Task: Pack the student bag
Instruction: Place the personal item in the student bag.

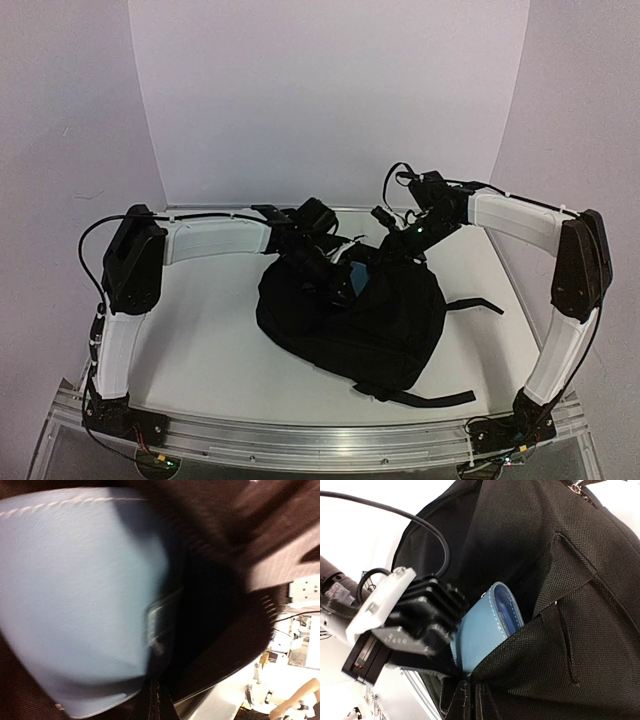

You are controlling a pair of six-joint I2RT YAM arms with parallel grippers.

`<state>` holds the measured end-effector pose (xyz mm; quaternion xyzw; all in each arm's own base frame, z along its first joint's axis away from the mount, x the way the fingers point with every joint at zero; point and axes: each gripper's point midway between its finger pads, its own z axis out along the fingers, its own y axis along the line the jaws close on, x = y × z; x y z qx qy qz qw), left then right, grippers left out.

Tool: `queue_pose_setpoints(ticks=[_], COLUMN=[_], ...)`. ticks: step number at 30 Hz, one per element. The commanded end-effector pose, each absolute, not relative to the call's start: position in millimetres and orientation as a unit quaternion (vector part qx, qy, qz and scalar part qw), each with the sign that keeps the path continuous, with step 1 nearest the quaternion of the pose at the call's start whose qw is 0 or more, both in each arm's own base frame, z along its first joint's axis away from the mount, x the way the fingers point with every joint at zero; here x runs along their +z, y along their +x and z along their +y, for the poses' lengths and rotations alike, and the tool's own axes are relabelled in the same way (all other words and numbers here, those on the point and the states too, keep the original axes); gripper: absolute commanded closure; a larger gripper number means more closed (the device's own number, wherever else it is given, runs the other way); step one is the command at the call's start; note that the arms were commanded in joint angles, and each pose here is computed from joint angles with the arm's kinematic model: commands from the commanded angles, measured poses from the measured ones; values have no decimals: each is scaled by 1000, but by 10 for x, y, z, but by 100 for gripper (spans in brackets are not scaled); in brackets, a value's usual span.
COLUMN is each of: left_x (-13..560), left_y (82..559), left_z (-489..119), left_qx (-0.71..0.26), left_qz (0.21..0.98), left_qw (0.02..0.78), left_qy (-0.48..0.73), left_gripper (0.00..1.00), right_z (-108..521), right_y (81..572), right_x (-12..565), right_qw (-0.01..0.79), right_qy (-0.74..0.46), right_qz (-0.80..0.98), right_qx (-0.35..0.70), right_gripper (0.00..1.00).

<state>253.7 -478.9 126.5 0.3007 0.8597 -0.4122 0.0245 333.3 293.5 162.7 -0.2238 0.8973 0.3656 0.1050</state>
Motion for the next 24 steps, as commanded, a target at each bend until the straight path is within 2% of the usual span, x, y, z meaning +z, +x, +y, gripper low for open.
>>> queue_pose_setpoints(ticks=[1,3,8,11,16,24], left_x=[1794,1853,2067,1973,1816,1578], left_y=[2695,2722,2911,3124,3282,3358], left_z=[-5047,-4981,-4596,-4362,-4332,-4523], left_qx=[-469,-462,-447,-422,-397,-406], left_qz=[822,826,841,861,873,870], left_qw=[73,92,148,162,156,133], left_qy=[315,309,267,234,238,247], left_gripper=[96,86,52,40,39,47], right_z=[3065,3056,3045,3045,3055,3070], right_y=[3366,3367,3343,3332,3340,3361], right_x=[1884,1890,1863,1849,1859,1869], right_qw=[135,137,133,131,132,134], right_qy=[-252,-252,-251,-252,-252,-254], right_qz=[874,875,876,876,875,873], right_qx=[392,389,390,391,392,394], right_gripper=[100,100,100,100,100,100])
